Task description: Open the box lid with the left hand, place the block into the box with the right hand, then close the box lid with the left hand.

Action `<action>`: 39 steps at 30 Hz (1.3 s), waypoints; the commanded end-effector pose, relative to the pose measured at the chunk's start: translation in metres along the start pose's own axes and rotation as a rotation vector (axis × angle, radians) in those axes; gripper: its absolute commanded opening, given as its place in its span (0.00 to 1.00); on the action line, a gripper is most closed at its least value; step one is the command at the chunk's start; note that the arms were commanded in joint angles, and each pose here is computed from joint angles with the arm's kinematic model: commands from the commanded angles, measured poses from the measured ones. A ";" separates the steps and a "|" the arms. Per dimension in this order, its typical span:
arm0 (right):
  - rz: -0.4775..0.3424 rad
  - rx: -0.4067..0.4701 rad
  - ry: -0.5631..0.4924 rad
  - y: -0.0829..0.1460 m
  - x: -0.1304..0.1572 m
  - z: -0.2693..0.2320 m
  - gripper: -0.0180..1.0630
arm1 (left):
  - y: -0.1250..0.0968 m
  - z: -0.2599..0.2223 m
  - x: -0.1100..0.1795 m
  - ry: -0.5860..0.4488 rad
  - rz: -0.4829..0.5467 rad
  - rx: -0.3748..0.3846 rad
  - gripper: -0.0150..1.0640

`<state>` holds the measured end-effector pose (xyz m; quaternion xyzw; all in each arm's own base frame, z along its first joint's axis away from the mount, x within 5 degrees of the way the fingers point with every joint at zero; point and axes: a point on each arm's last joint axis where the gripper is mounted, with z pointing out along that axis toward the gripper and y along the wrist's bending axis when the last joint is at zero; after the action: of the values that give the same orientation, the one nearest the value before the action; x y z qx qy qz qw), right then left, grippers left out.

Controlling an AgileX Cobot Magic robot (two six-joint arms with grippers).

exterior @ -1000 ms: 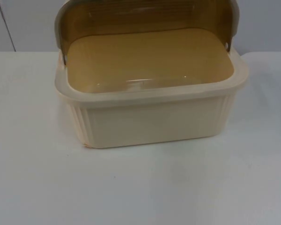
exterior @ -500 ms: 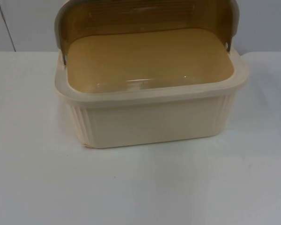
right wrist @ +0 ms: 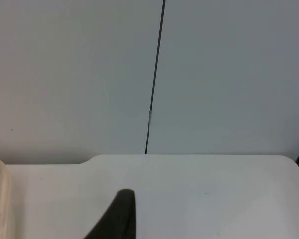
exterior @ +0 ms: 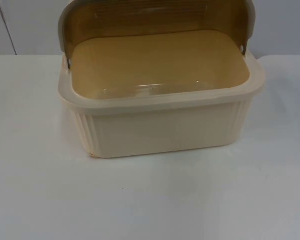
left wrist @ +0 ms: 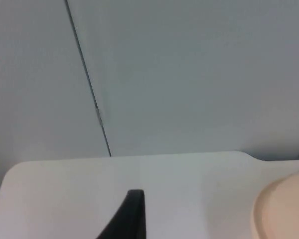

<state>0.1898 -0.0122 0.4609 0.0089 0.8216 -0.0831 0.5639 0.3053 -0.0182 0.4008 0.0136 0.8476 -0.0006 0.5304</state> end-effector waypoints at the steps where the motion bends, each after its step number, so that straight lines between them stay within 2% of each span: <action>1: 0.007 -0.001 -0.022 -0.001 -0.004 -0.004 0.99 | -0.002 -0.001 -0.003 -0.037 -0.011 0.013 0.98; 15: 0.013 -0.001 -0.008 0.000 -0.003 -0.001 0.99 | -0.003 -0.001 -0.002 -0.029 -0.024 0.019 0.98; 20: 0.023 -0.002 0.029 0.002 -0.001 0.015 0.99 | -0.003 -0.001 -0.002 -0.027 -0.024 0.019 0.98; 26: 0.045 0.000 0.205 0.011 0.016 0.065 0.99 | -0.003 -0.001 -0.001 -0.011 -0.024 0.017 0.98; 27: 0.045 0.000 0.205 0.011 0.016 0.065 0.99 | -0.003 -0.001 -0.001 -0.011 -0.024 0.017 0.98; 32: 0.065 0.010 0.306 0.010 0.038 0.101 0.99 | -0.003 -0.001 0.000 -0.010 -0.024 0.017 0.98; 36: 0.203 0.012 0.368 -0.011 0.075 0.126 0.99 | -0.003 -0.001 0.000 -0.009 -0.022 0.017 0.98; 37: 0.203 0.012 0.368 -0.011 0.075 0.126 0.99 | -0.003 -0.001 0.000 -0.009 -0.022 0.017 0.98; 39: 0.235 0.047 0.393 -0.020 0.100 0.132 0.99 | -0.003 -0.001 -0.001 -0.011 -0.022 0.017 0.98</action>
<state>0.2749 -0.0540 0.3336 0.1246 0.9092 -0.0335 0.3958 0.3057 -0.0187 0.4016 0.0110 0.8450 -0.0052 0.5346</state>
